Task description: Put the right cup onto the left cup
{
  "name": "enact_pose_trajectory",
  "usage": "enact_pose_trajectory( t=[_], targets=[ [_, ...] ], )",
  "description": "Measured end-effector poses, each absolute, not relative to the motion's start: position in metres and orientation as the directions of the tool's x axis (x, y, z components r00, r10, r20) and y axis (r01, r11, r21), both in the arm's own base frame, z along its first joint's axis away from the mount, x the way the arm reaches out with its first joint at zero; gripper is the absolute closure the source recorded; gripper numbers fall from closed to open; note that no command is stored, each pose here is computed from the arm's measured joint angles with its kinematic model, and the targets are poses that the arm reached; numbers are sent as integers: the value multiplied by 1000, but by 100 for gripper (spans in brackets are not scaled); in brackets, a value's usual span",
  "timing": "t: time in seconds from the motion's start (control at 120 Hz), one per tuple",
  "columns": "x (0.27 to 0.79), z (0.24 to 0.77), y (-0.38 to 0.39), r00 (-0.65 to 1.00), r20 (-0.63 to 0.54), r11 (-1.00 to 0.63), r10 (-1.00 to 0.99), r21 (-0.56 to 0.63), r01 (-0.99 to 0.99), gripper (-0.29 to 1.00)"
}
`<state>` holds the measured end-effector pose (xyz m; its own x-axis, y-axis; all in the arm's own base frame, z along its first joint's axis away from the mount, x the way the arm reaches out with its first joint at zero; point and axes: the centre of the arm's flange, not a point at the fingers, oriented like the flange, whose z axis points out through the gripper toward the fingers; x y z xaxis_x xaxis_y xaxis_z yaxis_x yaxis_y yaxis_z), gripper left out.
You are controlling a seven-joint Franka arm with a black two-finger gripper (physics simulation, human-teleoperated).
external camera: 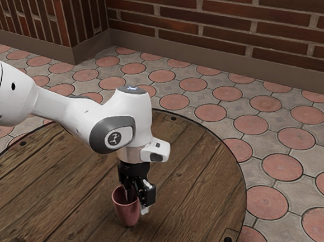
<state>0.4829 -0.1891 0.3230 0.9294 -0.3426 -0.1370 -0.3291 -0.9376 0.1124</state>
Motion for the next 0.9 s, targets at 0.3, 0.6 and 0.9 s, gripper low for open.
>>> enact_pose_trajectory(
  t=[0.3,0.6,0.9],
  targets=[
    [482,320,-186,930,-141,-939,-340,106,-327,57],
    [481,317,-184,930,-146,-940,-337,101,-324,74],
    [473,340,-179,932,-114,-939,-344,45,-341,78]
  ],
)
